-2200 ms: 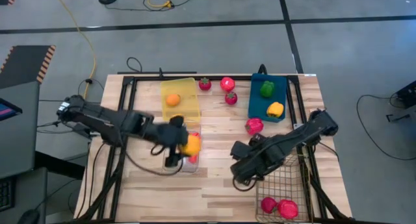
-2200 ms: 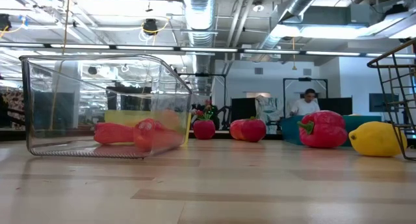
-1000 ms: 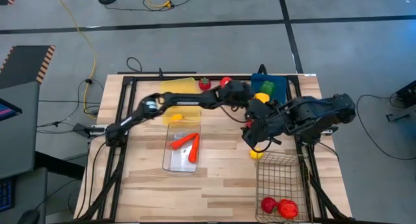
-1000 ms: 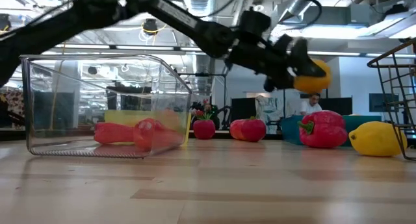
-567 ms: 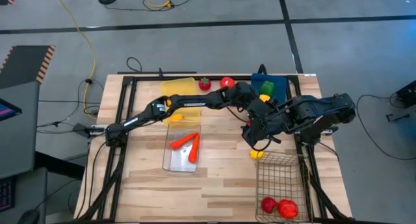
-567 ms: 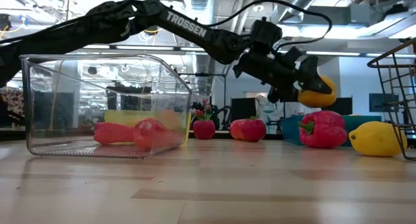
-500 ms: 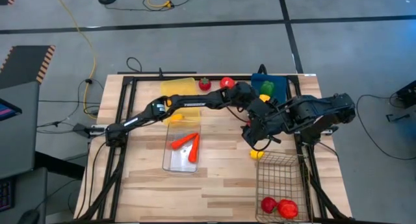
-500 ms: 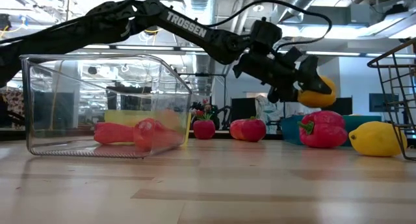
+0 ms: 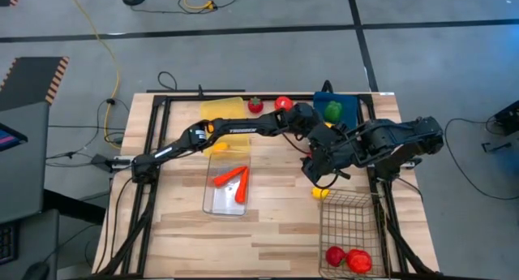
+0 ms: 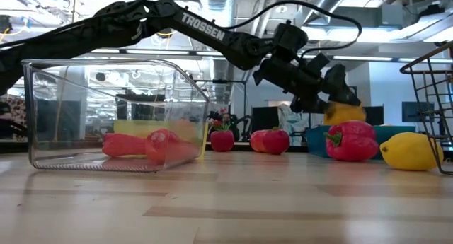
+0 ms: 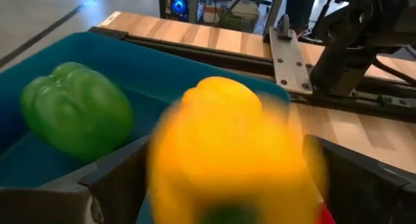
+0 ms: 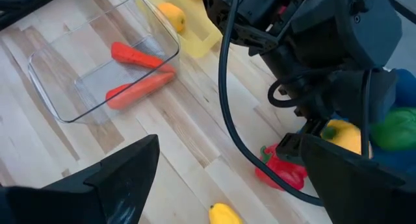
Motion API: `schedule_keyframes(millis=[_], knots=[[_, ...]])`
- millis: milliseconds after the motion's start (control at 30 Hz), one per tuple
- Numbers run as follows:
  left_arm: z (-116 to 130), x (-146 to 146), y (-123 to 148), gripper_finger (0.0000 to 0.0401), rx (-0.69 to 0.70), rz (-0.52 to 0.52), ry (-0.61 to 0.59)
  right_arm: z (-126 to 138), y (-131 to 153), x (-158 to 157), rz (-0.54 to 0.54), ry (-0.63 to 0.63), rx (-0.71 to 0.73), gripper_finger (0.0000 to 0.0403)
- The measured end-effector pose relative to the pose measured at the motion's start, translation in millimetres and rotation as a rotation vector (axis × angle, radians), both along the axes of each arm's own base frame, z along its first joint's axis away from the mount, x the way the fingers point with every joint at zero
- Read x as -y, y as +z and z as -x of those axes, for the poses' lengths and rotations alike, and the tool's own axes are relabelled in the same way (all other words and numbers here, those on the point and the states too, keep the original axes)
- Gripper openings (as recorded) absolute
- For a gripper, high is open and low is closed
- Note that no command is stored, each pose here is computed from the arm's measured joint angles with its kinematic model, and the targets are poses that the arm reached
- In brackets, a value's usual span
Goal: Sort produce into baskets
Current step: Put the yellow bell pepper into the blue bin, then put the red bell pepper into the blue bin
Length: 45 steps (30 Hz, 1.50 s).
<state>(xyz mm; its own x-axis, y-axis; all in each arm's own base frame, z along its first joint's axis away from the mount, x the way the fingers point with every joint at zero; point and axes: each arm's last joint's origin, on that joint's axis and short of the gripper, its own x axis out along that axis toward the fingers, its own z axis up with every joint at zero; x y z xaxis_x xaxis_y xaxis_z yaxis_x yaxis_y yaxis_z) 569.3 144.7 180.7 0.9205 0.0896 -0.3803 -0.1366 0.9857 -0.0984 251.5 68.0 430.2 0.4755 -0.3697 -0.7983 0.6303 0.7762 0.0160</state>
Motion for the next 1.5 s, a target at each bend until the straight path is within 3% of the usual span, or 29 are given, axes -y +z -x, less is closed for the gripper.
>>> schedule_keyframes(millis=[267,500,800,1100,1300,1500], knots=[[5.9,-4.1,4.4,0.0393,-0.056,-0.004,-0.004,0.1,-0.1,0.0,0.008,0.012,-0.007,0.0400],[37.4,-14.8,59.4,0.0392,-0.181,-0.100,-0.056,5.2,3.8,5.6,0.015,0.016,-0.005,0.0400],[81.7,-23.3,133.8,0.0392,-0.185,-0.161,-0.117,24.4,19.1,26.2,0.059,0.031,0.022,0.0400],[129.0,-33.6,169.8,0.0391,-0.265,-0.089,-0.207,33.3,26.2,45.1,0.117,-0.010,0.032,0.0400],[160.3,-37.8,180.3,0.0391,-0.281,-0.080,-0.217,32.8,26.0,50.2,0.142,0.006,0.008,0.0400],[198.1,-30.2,175.4,0.0391,-0.306,-0.108,-0.137,32.3,25.9,55.8,0.165,0.018,-0.016,0.0400]])
